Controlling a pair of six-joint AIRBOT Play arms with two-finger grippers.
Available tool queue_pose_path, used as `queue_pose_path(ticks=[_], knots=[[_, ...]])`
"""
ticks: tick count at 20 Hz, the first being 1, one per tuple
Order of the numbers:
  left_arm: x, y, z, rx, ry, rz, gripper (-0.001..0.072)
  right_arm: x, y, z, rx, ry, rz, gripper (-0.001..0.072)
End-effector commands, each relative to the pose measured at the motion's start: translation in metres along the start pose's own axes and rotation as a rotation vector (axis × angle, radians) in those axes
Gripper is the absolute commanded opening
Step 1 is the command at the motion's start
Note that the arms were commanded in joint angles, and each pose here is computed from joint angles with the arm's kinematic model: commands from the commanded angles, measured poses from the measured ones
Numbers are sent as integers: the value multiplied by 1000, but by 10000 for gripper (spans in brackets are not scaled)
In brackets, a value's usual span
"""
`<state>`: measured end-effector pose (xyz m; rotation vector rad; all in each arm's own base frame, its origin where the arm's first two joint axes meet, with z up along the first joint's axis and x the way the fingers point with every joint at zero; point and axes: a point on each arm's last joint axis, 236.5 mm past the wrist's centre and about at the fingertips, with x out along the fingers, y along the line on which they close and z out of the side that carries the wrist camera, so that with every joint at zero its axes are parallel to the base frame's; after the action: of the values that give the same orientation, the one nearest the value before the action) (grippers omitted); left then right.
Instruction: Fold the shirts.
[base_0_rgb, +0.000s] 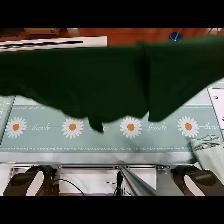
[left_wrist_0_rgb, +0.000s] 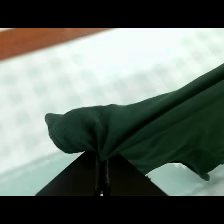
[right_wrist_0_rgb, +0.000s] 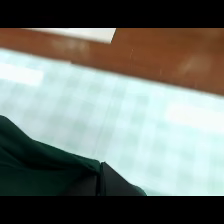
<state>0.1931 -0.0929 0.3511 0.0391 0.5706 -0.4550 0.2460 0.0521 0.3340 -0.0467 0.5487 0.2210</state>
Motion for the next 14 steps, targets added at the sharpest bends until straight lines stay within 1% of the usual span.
queue_pose_path(ticks=[1, 2, 3, 4, 7, 9, 12, 14], knots=[[4, -42, -30, -104, 134, -201, 22, 2, 49, -54, 56, 271, 210, 27], [12, -50, -37, -139, 164, -262, 22, 12, 66, -63, 70, 331, 296, 26], [22, -52, -49, -173, 205, -305, 21, 24, 74, -73, 80, 384, 335, 27], [34, -49, -64, -212, 252, -315, 21, 40, 69, -88, 79, 443, 325, 27], [76, -31, -135, -335, 445, -315, 21, 95, 33, -142, 40, 601, 198, 26], [108, -21, -183, -410, 537, -319, 22, 133, 14, -175, 15, 649, 134, 27], [165, -7, -233, -495, 530, -307, 22, 193, 4, -201, 13, 627, 109, 27], [201, -6, -260, -513, 500, -304, 22, 230, 4, -205, 43, 601, 113, 26]])
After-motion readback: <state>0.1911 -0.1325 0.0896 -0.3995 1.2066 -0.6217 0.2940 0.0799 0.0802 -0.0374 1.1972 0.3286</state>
